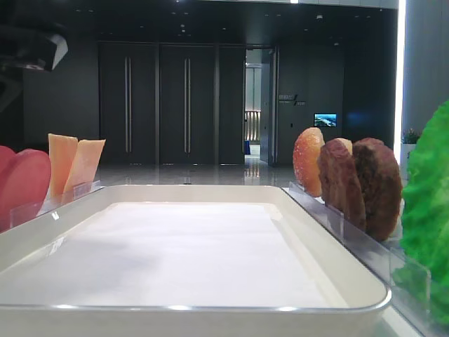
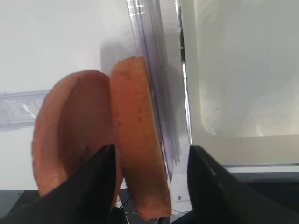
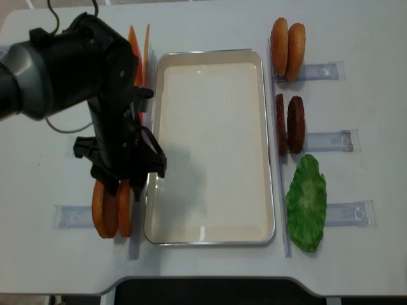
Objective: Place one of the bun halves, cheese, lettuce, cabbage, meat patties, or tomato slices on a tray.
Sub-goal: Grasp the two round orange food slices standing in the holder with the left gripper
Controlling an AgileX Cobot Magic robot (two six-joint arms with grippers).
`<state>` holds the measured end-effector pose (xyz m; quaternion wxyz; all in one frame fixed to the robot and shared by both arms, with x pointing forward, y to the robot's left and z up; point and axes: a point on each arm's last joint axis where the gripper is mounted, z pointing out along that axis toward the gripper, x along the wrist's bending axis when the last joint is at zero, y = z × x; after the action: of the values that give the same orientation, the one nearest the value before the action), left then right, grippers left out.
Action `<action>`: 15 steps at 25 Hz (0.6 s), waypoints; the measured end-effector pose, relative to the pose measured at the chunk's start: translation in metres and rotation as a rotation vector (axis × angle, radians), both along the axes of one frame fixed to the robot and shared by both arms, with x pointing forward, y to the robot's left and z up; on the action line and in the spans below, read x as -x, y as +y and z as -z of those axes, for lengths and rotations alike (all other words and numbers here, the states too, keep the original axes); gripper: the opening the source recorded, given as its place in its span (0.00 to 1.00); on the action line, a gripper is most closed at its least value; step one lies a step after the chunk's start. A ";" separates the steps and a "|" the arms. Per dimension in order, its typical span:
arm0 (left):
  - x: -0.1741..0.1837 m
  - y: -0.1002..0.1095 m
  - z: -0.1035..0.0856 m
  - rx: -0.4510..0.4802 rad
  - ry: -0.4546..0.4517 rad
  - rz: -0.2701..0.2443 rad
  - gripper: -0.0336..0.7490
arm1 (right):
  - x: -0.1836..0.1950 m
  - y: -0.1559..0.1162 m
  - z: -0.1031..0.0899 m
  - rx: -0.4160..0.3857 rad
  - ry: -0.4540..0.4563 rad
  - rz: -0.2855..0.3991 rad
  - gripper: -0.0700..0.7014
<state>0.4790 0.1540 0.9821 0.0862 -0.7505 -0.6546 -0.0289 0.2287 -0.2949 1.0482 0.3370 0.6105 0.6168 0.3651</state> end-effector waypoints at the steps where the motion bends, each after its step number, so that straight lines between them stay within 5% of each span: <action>1: 0.000 0.000 0.000 0.000 0.000 0.002 0.53 | 0.000 0.000 0.000 0.000 0.000 0.000 0.73; 7: 0.000 0.000 0.000 0.001 0.001 0.009 0.47 | 0.000 0.000 0.000 0.000 0.000 0.000 0.73; 15: 0.000 0.000 0.000 0.000 0.002 0.015 0.25 | 0.000 0.000 0.000 0.000 0.000 0.000 0.73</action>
<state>0.4791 0.1541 0.9821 0.0864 -0.7554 -0.6490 -0.0287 0.2287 -0.2949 1.0482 0.3370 0.6105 0.6168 0.3651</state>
